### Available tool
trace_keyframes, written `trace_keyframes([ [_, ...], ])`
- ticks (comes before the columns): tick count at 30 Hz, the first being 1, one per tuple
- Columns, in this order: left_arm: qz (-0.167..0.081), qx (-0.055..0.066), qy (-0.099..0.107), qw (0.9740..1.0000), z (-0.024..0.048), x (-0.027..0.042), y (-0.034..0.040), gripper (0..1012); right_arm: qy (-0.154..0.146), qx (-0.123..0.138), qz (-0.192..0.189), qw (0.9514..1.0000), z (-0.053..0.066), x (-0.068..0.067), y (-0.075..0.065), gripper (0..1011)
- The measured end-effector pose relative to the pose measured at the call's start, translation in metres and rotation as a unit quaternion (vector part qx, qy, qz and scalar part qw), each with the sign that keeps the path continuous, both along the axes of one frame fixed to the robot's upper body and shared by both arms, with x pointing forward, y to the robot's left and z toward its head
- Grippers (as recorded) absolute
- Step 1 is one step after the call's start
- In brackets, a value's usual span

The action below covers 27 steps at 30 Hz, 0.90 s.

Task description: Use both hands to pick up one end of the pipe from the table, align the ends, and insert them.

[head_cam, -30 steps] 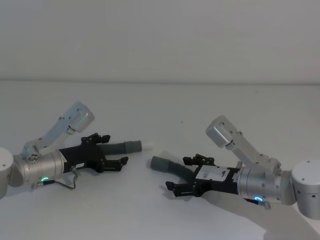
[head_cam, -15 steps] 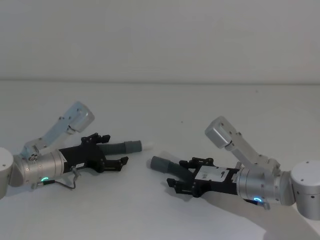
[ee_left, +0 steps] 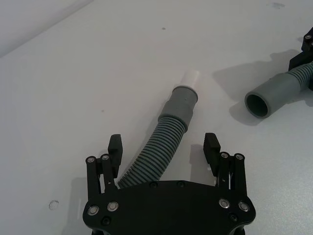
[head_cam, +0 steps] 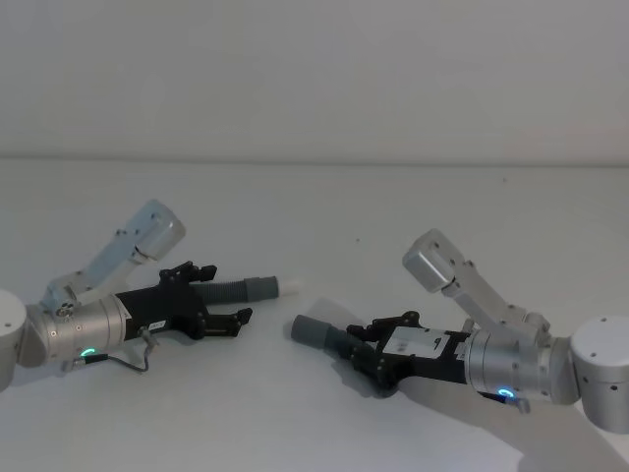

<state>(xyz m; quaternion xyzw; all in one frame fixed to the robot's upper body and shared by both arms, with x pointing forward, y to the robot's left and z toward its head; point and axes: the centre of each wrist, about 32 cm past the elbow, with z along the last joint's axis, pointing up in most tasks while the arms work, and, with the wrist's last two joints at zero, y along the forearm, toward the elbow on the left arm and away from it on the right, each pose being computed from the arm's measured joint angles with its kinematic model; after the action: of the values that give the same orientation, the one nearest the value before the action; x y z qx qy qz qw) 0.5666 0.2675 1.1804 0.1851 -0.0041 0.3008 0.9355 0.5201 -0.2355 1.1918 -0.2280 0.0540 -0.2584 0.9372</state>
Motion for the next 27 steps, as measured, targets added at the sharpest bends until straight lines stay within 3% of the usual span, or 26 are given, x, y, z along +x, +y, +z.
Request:
trace_keyframes([
  [16, 0.000, 0.000, 0.000, 1.0000, 0.0000, 0.0000, 0.0000, 1002, 0.000, 0.000, 0.000, 1.0000, -0.0001, 0.0000, 0.0002, 255],
  [27, 0.000, 0.000, 0.000, 1.0000, -0.0001, 0.0000, -0.0001, 911, 0.000, 0.000, 0.000, 1.0000, -0.0001, 0.0000, 0.0002, 255],
])
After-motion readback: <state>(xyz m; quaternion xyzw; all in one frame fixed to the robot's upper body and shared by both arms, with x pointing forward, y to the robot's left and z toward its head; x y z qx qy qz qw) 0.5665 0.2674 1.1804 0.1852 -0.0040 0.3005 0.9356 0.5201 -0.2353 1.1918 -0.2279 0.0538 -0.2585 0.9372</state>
